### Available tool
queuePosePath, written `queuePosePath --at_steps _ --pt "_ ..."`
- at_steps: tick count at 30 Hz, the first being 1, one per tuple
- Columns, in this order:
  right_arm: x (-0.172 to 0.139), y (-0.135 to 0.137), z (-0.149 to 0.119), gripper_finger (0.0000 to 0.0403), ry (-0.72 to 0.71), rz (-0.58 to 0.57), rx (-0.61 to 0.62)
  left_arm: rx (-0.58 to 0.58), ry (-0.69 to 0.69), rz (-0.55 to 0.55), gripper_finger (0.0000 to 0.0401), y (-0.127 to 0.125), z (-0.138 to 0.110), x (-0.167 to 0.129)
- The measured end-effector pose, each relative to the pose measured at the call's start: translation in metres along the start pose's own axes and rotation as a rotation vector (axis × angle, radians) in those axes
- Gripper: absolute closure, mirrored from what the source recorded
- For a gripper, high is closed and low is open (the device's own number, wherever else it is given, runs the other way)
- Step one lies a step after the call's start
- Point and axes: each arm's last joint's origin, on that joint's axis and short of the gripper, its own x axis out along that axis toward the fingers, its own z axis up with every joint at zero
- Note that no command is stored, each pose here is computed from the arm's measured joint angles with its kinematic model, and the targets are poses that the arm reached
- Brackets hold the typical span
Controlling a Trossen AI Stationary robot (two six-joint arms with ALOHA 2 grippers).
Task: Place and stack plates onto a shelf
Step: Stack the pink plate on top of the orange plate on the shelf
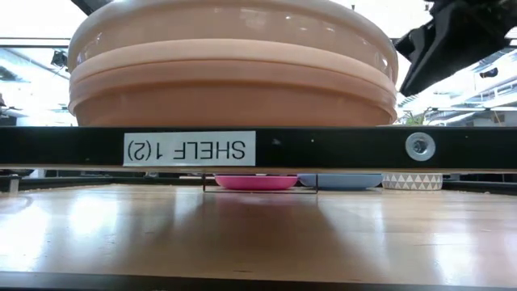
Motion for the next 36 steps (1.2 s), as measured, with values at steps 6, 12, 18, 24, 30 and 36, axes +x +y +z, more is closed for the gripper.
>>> queuePosePath --at_steps 6,12,18,24,30,36 --pt "-0.004 -0.021 -0.02 0.0353 -0.133 -0.026 0.022 0.042 0.007 0.022 0.026 0.002 -0.006 0.02" --pt "-0.002 -0.028 -0.031 0.0353 -0.193 -0.007 0.005 0.057 0.018 0.011 0.026 0.0 -0.012 0.039" --pt "0.002 -0.03 -0.03 0.0353 -0.201 -0.016 -0.025 0.095 0.067 -0.01 0.026 -0.006 -0.014 0.055" --pt "0.003 -0.032 -0.027 0.0353 -0.211 -0.008 -0.028 0.147 0.068 0.002 0.026 -0.007 -0.019 0.068" --pt "0.003 -0.033 -0.024 0.0353 -0.232 0.009 0.01 0.204 0.048 -0.017 0.026 -0.011 -0.02 0.078" --pt "0.002 -0.033 -0.021 0.0353 -0.257 0.02 0.032 0.213 0.055 -0.043 0.027 -0.016 -0.022 0.087"
